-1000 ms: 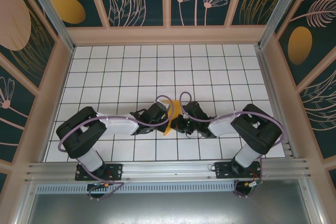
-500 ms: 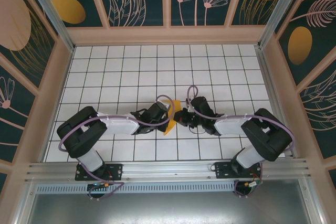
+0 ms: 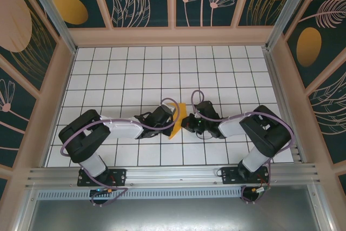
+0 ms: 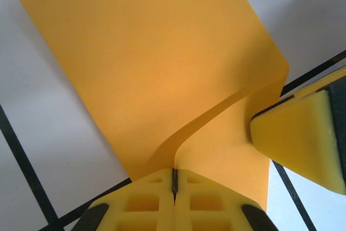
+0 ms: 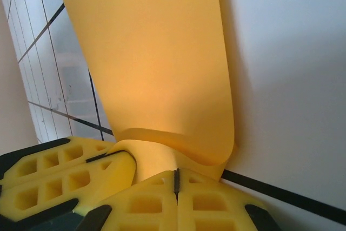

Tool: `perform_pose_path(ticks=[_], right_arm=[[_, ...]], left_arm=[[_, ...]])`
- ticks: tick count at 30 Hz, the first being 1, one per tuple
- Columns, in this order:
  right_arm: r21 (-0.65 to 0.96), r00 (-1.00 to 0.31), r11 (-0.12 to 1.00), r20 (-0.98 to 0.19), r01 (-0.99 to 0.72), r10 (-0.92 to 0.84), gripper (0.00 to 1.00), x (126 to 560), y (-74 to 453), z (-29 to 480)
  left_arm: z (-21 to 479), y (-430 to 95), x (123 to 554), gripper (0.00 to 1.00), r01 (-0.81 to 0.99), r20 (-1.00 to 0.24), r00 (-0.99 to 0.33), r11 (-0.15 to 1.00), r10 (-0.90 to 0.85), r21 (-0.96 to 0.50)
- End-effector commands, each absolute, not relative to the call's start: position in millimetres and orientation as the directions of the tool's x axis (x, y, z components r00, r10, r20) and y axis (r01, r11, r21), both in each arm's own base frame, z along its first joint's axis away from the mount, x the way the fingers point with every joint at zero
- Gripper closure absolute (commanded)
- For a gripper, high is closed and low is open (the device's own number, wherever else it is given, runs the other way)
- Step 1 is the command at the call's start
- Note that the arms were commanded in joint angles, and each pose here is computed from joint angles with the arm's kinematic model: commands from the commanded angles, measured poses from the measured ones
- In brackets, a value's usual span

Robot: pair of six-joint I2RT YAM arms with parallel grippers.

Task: Fold a paper plane with a square sheet of paper (pick it up from the middle)
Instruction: Third fold the triangle at the center of the table.

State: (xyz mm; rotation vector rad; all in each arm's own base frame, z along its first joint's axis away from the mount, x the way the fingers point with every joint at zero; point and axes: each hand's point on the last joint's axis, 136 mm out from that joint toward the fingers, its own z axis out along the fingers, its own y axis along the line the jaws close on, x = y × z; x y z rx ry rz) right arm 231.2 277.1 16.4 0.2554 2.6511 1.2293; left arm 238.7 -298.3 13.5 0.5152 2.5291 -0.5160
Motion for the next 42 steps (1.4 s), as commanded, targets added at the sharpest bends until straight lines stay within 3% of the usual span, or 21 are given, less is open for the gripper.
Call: perform_pose_path(ticks=[1, 8, 15, 22, 29, 39, 42], right_arm=[[0.675, -0.967, 0.726, -0.076, 0.129, 0.243, 0.98, 224.0, 260.5, -13.5], [0.788, -0.949, 0.615, -0.180, 0.019, 0.259, 0.98, 250.1, 268.9, 46.8], [0.782, -0.955, 0.620, -0.136, 0.060, 0.264, 0.99, 251.0, 268.3, 27.7], [0.635, -0.947, 0.750, -0.088, 0.185, 0.308, 0.99, 244.1, 241.5, -15.1], [0.746, -0.947, 0.664, -0.173, 0.052, 0.269, 0.99, 264.2, 265.1, 38.0], [0.663, -0.950, 0.727, -0.074, 0.181, 0.303, 0.99, 250.3, 246.5, -19.4], [0.664, -0.949, 0.723, -0.066, 0.189, 0.308, 0.99, 249.1, 246.3, -16.7]], left_arm=[[-10.5, -285.5, 225.6, 1.00, 0.449, -0.459, -0.831, 0.865, 0.313, -0.223], [-10.3, -285.1, 226.4, 1.00, 0.448, -0.460, -0.831, 0.867, 0.312, -0.221], [-11.1, -284.8, 225.6, 1.00, 0.447, -0.458, -0.832, 0.867, 0.313, -0.221], [-11.2, -284.5, 225.6, 1.00, 0.447, -0.458, -0.832, 0.867, 0.313, -0.220], [-10.9, -285.5, 225.4, 1.00, 0.448, -0.457, -0.833, 0.865, 0.313, -0.224], [-11.9, -283.6, 224.7, 1.00, 0.444, -0.456, -0.834, 0.868, 0.310, -0.222], [-11.3, -282.9, 224.9, 1.00, 0.442, -0.457, -0.835, 0.870, 0.308, -0.221]])
